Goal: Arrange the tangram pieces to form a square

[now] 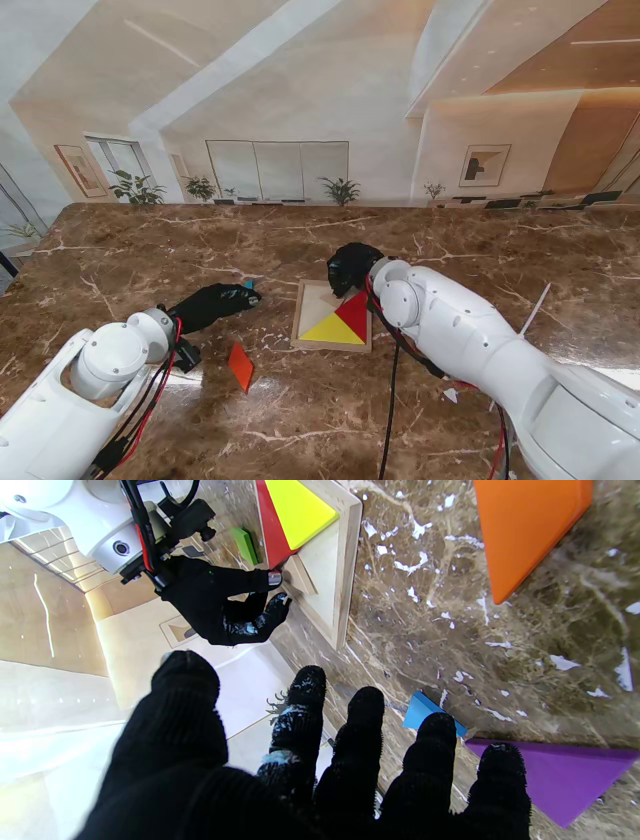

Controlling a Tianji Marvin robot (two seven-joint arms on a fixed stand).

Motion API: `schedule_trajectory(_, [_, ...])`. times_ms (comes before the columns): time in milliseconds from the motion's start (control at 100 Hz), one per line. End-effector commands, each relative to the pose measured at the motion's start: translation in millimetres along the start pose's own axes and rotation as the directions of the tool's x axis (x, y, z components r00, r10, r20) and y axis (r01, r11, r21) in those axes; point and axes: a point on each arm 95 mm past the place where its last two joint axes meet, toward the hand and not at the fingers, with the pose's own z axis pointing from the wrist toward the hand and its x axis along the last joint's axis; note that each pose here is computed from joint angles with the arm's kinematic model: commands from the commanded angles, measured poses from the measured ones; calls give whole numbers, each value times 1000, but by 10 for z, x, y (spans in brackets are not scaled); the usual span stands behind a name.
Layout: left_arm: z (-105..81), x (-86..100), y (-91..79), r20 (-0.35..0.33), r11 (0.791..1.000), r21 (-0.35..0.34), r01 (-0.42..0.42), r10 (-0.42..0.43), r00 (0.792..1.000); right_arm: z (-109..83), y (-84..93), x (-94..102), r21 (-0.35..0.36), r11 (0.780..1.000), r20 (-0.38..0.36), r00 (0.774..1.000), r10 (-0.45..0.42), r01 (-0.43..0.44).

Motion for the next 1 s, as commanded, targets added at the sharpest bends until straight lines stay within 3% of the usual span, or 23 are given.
schedule_trajectory(0, [1, -32, 25, 9, 1000, -7, 0, 0, 1000, -12, 9, 17, 21, 1000, -22, 1000, 6, -5])
schedule_trajectory(200, [2, -35, 26, 5, 1000, -5, -3, 3, 1000, -27, 53, 55, 26, 1000, -52, 999, -10, 12])
schedule_trajectory(400, [2, -37, 25, 3, 1000, -5, -5, 5, 1000, -72, 88, 113, 12, 996, -97, 991, -88, 90])
schedule_trajectory(990, [-4, -48, 21, -10, 1000, 1, -8, 8, 1000, -156, -15, 285, 51, 991, -96, 989, -114, 120])
